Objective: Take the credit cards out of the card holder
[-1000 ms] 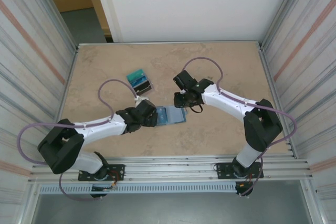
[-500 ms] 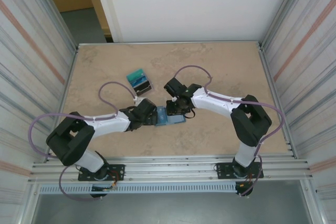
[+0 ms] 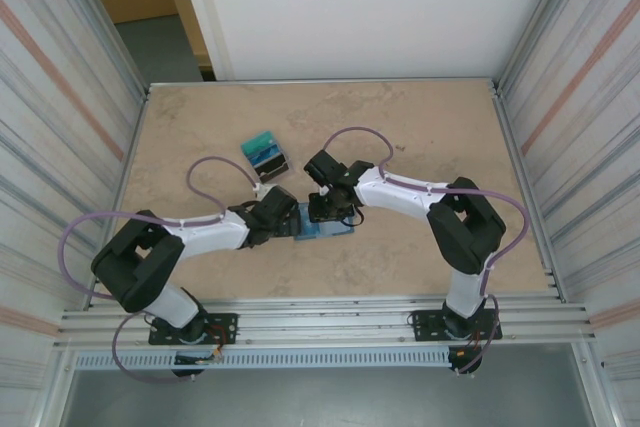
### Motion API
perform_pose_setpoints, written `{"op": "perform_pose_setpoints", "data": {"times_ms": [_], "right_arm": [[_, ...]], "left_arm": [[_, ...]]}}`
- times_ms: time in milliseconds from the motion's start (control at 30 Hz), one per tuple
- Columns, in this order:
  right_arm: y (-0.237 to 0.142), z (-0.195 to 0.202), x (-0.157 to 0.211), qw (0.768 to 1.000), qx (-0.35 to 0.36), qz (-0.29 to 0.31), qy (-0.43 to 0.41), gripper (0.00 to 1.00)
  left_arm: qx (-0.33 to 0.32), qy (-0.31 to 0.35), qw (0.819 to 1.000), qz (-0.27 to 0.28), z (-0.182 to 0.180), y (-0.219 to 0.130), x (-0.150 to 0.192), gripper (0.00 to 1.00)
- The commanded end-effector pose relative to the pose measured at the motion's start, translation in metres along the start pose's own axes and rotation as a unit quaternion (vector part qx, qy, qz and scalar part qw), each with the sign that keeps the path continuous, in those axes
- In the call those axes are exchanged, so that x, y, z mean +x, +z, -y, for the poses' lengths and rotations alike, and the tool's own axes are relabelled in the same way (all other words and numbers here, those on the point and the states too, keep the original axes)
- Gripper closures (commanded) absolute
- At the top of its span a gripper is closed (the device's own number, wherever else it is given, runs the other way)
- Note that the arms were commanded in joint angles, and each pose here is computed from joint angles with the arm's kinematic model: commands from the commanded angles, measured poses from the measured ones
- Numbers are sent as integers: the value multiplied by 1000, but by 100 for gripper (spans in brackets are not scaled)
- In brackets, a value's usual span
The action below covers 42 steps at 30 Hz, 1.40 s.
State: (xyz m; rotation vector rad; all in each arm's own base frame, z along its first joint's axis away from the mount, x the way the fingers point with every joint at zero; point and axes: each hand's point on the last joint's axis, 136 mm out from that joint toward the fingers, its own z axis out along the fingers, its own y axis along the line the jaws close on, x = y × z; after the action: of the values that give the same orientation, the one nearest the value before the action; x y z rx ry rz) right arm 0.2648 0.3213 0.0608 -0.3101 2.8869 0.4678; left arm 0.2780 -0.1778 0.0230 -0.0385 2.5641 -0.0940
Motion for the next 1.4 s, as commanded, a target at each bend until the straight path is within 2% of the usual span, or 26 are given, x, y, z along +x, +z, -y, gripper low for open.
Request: {"op": "perform_pose_setpoints", "data": {"times_ms": [0,400,1367], "right_arm": [[3,-9,-1,1000,-4,-4,2,69],[19,-10,-2,1000,-16,-17,10,65],[45,1,4,998,-12,-48,29,65]], "left_arm": [[0,-17,1000,-11,-5,4,5,1],[-3,-6,1000,-21,-4,6,10,1],[-22,17,999,-35,-6,6,17,1]]}}
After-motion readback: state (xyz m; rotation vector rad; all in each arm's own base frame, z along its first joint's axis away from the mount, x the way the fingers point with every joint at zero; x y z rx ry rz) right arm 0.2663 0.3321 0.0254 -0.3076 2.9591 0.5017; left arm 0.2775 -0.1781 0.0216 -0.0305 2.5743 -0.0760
